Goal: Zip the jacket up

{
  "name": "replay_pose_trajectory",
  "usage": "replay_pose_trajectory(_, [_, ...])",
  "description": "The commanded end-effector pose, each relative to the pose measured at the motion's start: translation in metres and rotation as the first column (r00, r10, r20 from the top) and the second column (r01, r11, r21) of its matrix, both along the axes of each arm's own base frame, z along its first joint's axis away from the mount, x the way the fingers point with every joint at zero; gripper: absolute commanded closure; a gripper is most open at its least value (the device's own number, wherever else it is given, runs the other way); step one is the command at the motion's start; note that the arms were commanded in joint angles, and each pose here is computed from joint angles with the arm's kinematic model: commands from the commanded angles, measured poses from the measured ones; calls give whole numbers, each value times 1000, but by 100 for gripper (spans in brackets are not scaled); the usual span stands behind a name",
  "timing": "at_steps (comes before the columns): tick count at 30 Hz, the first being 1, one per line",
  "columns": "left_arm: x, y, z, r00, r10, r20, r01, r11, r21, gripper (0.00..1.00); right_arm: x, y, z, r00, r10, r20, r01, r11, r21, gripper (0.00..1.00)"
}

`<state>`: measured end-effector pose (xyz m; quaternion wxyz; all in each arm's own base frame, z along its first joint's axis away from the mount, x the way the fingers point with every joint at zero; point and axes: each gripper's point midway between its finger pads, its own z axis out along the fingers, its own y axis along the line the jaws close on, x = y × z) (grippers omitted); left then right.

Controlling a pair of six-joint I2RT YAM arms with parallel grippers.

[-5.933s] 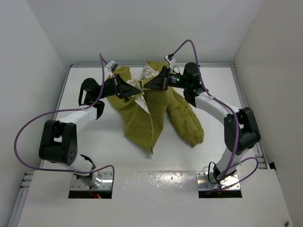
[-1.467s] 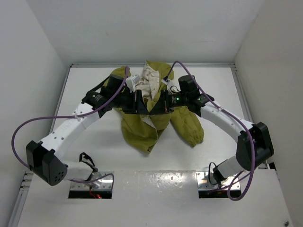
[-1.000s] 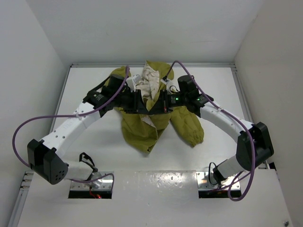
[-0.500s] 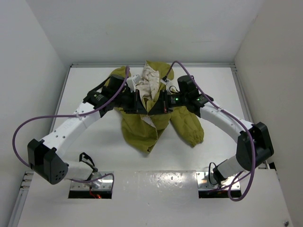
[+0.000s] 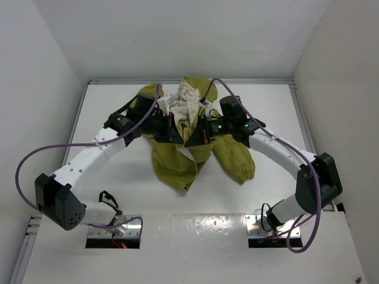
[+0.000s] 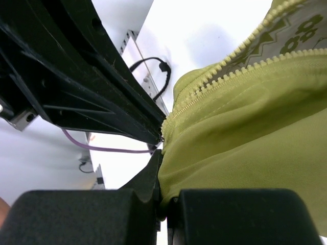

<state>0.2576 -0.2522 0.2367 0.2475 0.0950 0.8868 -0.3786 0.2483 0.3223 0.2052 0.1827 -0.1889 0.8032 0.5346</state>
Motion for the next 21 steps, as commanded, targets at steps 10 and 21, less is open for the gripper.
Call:
replay_pose_trajectory(10, [36,-2,41,989,62,135,-50,994,-97,100,-42,4,10,982,179,62,-179,984,-10,100])
replay_pose_trajectory(21, [74,13,51,965,197,173,-176,976,-130,100,-74,-6,-1,958,278,74,-276,961,-29,100])
